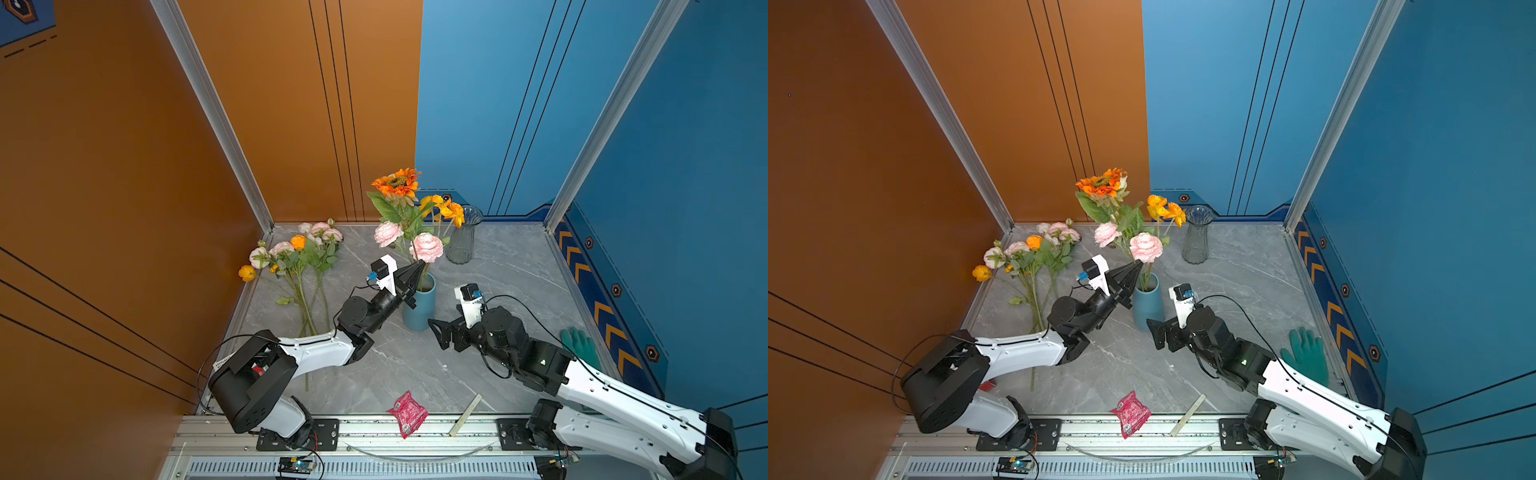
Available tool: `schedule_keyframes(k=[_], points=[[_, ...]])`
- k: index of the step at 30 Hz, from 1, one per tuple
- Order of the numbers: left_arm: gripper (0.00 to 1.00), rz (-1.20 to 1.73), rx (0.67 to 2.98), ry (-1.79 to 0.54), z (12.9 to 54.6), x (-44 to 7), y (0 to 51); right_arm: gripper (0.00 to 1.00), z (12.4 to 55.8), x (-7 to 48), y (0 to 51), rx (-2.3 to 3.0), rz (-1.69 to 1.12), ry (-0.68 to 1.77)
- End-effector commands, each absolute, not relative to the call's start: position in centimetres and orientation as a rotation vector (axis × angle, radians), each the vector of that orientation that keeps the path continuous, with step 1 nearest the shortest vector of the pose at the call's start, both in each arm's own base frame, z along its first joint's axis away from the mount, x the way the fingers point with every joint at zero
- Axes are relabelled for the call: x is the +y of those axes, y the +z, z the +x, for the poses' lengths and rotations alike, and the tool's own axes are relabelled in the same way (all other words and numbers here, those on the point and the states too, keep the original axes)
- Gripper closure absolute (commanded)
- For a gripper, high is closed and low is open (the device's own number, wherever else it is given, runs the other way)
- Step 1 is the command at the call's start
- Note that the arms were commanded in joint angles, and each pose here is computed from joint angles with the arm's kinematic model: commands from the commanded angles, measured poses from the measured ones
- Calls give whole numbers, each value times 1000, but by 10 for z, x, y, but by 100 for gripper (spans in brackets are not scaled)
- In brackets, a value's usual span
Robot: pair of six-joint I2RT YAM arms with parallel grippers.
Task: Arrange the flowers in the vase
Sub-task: 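Carry the orange flower over the blue vase and lower its stem inside, then open the left gripper and move it back to the flower pile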
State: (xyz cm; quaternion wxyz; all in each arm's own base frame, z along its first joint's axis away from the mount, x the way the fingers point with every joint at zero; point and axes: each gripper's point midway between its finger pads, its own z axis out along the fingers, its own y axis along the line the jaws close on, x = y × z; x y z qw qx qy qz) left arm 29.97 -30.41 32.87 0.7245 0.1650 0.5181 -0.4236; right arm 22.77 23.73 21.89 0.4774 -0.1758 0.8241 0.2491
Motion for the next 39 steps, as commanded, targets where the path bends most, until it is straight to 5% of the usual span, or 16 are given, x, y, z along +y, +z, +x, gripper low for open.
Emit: schedule_keyframes(k=[1, 13, 21, 26, 39], points=[[88, 370, 1127, -928, 294, -302, 328, 0, 229, 240, 216, 2011, -427, 628], [77, 361, 1156, -909, 294, -297, 317, 0, 230, 244, 216, 2013, -426, 643], [27, 343, 1202, -933, 295, -281, 302, 0, 231, 245, 216, 2012, -425, 644], [6, 361, 1219, -938, 292, -272, 295, 0, 231, 247, 216, 2013, -427, 645], [2, 278, 1587, -669, 311, -198, 222, 0, 227, 250, 224, 2002, -439, 631]])
